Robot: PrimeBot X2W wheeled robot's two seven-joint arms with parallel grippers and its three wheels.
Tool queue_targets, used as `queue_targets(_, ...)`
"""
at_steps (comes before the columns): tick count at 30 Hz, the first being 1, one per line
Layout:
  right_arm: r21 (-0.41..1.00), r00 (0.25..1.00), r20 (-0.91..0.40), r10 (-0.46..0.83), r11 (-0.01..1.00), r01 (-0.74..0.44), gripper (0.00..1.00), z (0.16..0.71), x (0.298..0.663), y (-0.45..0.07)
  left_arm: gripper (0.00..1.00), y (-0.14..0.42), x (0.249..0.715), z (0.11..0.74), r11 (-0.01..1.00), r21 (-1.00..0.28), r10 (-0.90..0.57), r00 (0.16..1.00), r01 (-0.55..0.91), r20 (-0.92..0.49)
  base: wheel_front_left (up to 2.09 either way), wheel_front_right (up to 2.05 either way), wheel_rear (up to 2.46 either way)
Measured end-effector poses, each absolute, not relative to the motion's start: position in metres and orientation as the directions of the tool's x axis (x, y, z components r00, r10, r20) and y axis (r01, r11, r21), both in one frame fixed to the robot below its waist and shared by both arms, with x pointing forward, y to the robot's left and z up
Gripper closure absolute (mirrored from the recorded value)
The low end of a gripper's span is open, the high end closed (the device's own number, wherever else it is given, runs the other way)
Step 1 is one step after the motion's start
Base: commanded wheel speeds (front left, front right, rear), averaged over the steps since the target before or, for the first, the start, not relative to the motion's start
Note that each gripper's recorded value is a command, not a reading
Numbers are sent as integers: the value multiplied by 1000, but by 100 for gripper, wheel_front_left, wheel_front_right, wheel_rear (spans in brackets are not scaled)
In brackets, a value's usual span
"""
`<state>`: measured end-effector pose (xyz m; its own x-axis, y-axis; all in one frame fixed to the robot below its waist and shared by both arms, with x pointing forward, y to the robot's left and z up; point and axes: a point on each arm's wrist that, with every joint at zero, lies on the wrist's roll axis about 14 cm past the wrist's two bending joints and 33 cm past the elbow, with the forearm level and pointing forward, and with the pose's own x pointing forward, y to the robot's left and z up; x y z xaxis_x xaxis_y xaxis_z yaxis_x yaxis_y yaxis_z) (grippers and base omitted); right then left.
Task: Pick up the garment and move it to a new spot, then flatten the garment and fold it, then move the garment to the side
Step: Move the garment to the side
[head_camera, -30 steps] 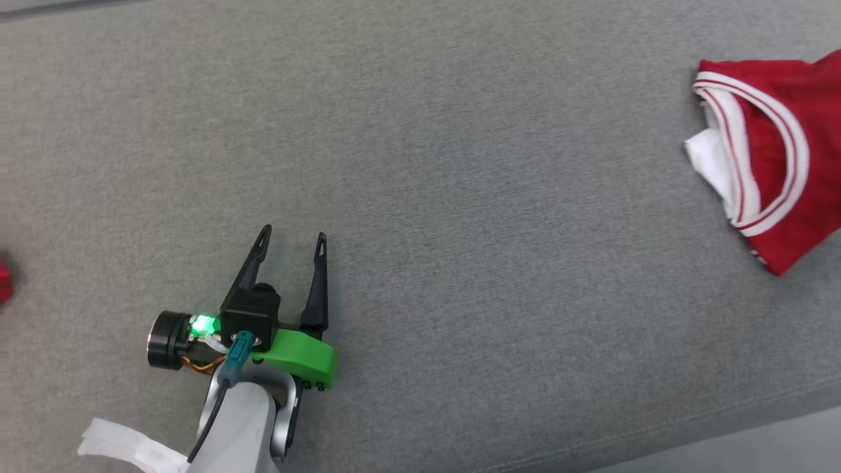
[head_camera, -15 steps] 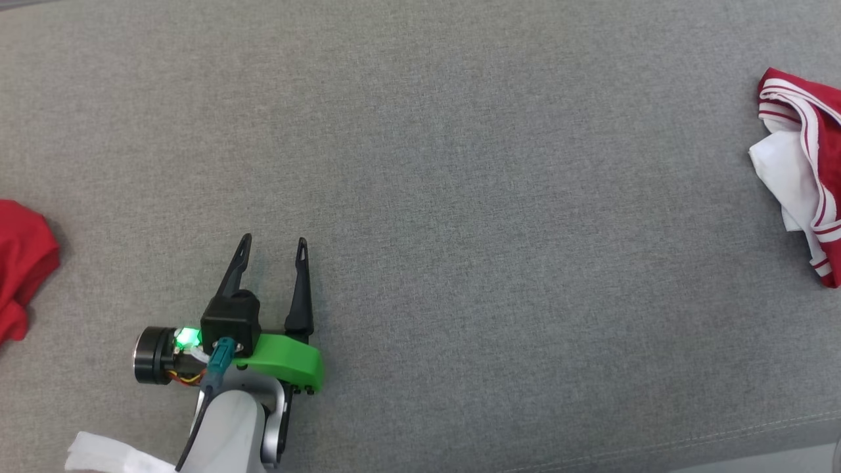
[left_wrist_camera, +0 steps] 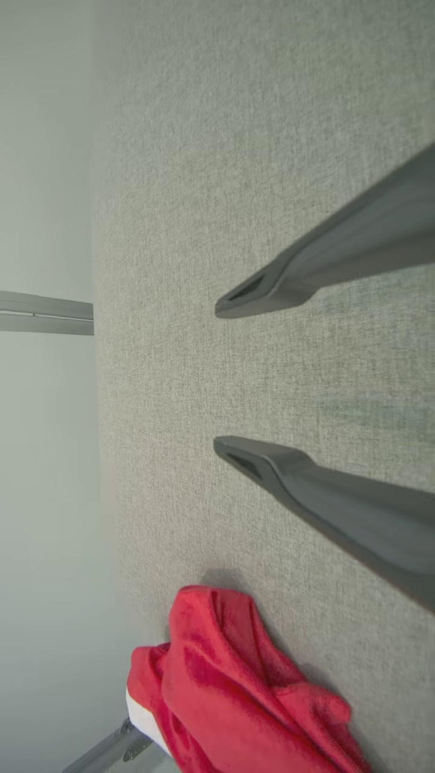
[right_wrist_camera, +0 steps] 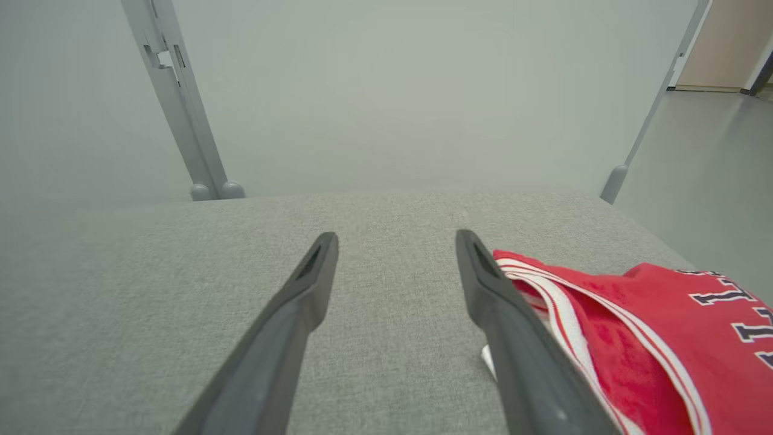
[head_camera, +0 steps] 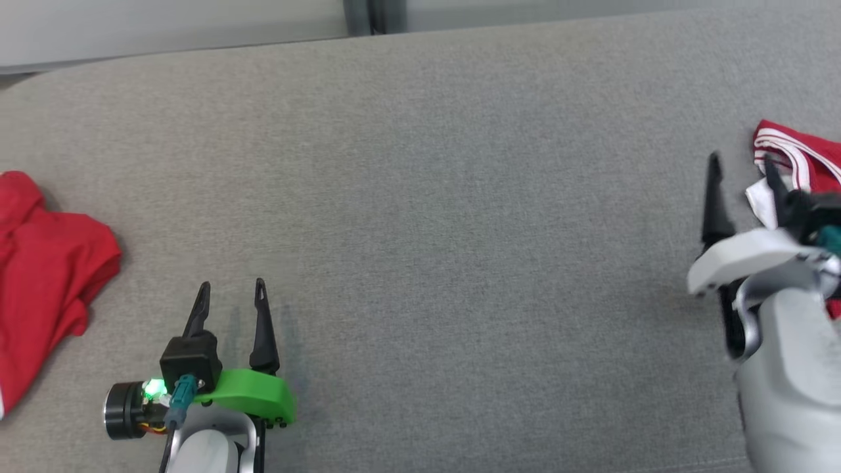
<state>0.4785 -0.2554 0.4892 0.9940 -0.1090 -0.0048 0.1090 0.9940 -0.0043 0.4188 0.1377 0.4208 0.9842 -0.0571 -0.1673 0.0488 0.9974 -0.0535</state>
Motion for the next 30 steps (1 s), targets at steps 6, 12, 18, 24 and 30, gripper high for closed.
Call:
queue_targets(6, 67, 1000, -21, -8, 998, 9, 0, 478, 459, -206, 0, 163, 403, 431, 998, -51, 26, 988, -34, -149, 0, 0, 0)
queue_targets(12, 87, 997, -38, 73, 994, -70, 0, 472, 440, -173, 0, 181, 388, 439, 995, -52, 79, 988, -87, -134, 0, 0, 0)
queue_targets(18, 111, 993, -5, 120, 987, -118, 0, 484, 427, -156, 0, 194, 369, 441, 991, -49, 117, 984, -125, -131, 0, 0, 0)
queue_targets(24, 137, 991, 20, 131, 982, -132, 0, 493, 417, -150, 0, 203, 358, 451, 988, -49, 143, 984, -149, -102, 0, 0, 0)
queue_targets(30, 153, 989, 34, 142, 977, -146, 0, 497, 416, -145, 0, 209, 354, 454, 984, -60, 161, 982, -167, -94, 0, 0, 0)
